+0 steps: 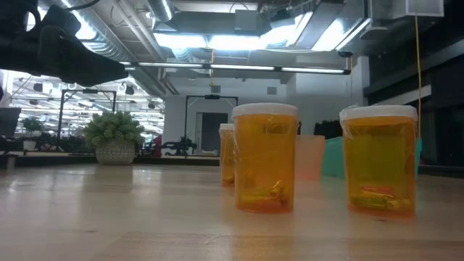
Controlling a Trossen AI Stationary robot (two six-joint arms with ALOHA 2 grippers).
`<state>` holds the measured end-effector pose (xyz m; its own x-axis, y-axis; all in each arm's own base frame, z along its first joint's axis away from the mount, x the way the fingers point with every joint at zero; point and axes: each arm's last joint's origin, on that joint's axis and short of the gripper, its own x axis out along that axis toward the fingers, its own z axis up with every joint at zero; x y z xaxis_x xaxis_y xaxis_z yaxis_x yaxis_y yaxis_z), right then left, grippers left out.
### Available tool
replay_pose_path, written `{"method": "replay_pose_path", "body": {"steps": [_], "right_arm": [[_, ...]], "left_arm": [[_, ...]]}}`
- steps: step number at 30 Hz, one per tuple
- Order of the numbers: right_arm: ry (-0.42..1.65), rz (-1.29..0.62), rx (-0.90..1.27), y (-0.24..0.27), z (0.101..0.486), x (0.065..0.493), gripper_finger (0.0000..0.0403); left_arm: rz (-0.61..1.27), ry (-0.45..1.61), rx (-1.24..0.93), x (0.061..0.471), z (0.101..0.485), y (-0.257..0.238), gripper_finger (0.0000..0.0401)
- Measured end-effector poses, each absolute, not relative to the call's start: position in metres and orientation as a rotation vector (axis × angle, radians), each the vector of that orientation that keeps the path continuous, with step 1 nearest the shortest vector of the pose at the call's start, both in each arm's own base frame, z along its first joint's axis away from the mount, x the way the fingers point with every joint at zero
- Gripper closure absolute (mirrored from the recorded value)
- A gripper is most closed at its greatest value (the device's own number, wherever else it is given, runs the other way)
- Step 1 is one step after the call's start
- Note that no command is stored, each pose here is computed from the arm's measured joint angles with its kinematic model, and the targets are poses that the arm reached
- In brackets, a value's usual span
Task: Pick and place medicine bottles into bin by pill shape (circle, oval)
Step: Put the large orange pill bottle into the orange bin
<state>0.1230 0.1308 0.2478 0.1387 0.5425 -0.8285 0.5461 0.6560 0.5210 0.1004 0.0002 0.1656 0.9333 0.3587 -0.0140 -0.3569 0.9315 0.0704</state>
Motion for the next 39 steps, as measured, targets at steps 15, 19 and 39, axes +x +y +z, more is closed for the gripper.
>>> {"method": "replay_pose_path", "body": {"steps": [15, 19, 39], "right_arm": [[1.81, -0.198, 1.089, 0.192, 0.217, 0.113, 0.0246], [1.823, -0.21, 1.088, 0.204, 0.211, 0.109, 0.0246], [1.824, -0.426, 0.913, 0.221, 0.161, 0.114, 0.0246]], "left_arm": [[0.366, 0.027, 0.069, 0.1, 0.166, 0.0, 0.0144], [0.366, 0.027, 0.069, 0.1, 0.166, 0.0, 0.0144], [0.367, 0.026, 0.065, 0.1, 0.166, 0.0, 0.0144]]}}
